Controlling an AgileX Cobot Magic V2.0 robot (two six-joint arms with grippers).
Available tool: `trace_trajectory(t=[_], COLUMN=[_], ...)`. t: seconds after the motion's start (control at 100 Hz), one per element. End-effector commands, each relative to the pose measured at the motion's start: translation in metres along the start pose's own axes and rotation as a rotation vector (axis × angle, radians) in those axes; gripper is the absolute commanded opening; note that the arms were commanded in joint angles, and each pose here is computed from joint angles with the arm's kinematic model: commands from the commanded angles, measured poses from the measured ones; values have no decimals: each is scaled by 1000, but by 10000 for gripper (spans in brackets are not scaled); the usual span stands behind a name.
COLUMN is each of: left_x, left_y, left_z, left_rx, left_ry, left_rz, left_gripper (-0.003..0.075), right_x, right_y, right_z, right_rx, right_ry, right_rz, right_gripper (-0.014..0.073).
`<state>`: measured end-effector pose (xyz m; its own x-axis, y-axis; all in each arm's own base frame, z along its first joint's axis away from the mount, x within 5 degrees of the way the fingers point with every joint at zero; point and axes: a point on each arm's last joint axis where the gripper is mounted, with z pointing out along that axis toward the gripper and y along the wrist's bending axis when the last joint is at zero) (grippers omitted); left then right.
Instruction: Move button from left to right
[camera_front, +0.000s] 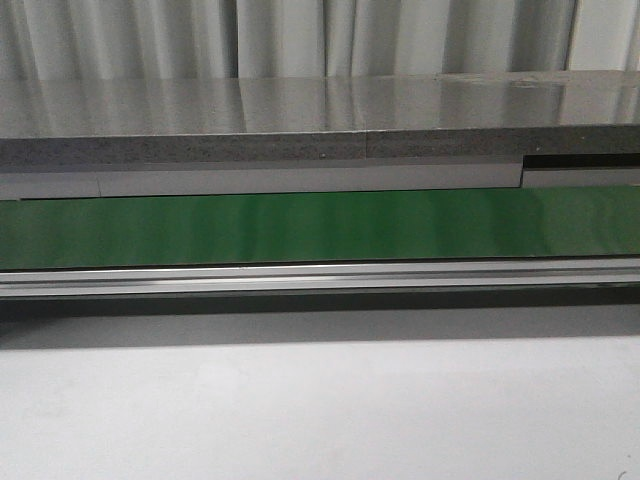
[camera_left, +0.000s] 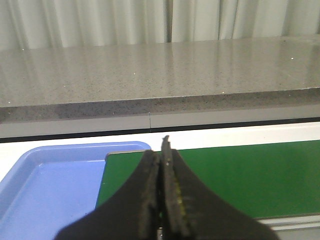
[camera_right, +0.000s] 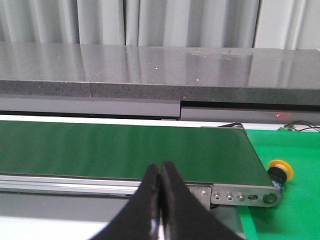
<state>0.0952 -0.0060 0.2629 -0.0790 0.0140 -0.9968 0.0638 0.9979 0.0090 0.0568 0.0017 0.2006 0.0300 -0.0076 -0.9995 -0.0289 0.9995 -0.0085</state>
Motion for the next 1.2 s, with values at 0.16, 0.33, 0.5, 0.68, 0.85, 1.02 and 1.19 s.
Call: trace_trajectory(t=[0.16,0.33,0.5,0.68,0.85,1.02,1.19], left_x=[-7,10,28,46,59,64,64], left_y=[0,0,1,3,4,5,5], left_z=[-7,-16,-26,-32,-36,-35,-35], left_rx=[-4,-3,-27,-65,-92,-100,-101], left_ry=[-118,-130,-162,-190,-224,-185,-184], left_rz=[37,17,17,4,-7,-13,-13], left_gripper=[-21,-21,-21,-21,-21,-21,-21], right_x=[-14,-14,-14,-14,-14,-14,-14], right_y=[0,0,0,0,0,0,0], right_z=[-3,-3,-3,-3,-3,-3,-3], right_rx=[2,2,2,2,2,2,2], right_ry=[-114,-114,-114,-114,-114,-114,-114], right_rz=[-7,-7,-7,-7,-7,-7,-7], right_gripper=[-89,-89,-89,-89,-89,-89,-89])
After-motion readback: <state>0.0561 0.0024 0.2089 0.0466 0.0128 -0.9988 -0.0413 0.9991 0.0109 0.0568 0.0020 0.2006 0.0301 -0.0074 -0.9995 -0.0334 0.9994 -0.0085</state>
